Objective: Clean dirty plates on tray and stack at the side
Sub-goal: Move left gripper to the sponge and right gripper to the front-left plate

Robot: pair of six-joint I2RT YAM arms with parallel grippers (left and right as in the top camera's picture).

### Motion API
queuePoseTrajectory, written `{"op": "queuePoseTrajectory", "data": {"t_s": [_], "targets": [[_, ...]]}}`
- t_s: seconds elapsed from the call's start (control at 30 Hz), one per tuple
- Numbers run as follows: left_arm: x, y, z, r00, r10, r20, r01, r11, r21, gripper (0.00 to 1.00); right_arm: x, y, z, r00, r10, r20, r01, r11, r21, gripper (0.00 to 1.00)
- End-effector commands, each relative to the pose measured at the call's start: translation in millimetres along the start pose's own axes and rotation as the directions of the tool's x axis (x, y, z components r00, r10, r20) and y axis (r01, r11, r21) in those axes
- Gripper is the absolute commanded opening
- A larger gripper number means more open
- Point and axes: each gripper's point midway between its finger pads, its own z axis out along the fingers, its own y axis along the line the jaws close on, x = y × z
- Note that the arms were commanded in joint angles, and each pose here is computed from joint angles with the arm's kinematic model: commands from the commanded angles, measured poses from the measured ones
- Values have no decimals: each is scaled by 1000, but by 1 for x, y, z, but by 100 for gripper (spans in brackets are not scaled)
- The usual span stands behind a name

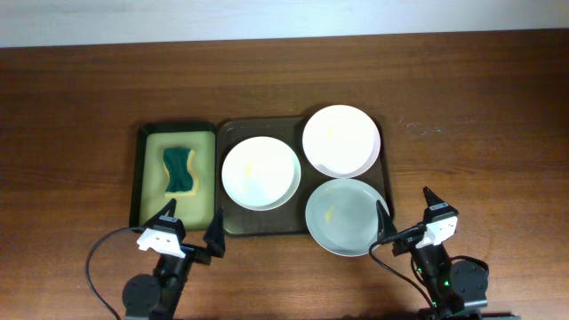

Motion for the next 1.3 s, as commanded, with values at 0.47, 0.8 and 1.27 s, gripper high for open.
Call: {"op": "queuePoseTrajectory", "data": {"t_s": [0.47,0.8,1.27], "targets": [[-71,-22,48,578,-92,-811,72,996,-62,54,-149,49,44,495,307,-813,-474,879,43,87],[-24,86,42,449,-483,-751,-116,802,-585,36,104,152,141,-12,170,-985,-237,957,168,57],[-20,85,36,424,-491,-761,-129,799,-587,31,141,149,161,67,283,-957,-124,954,273,15]]}}
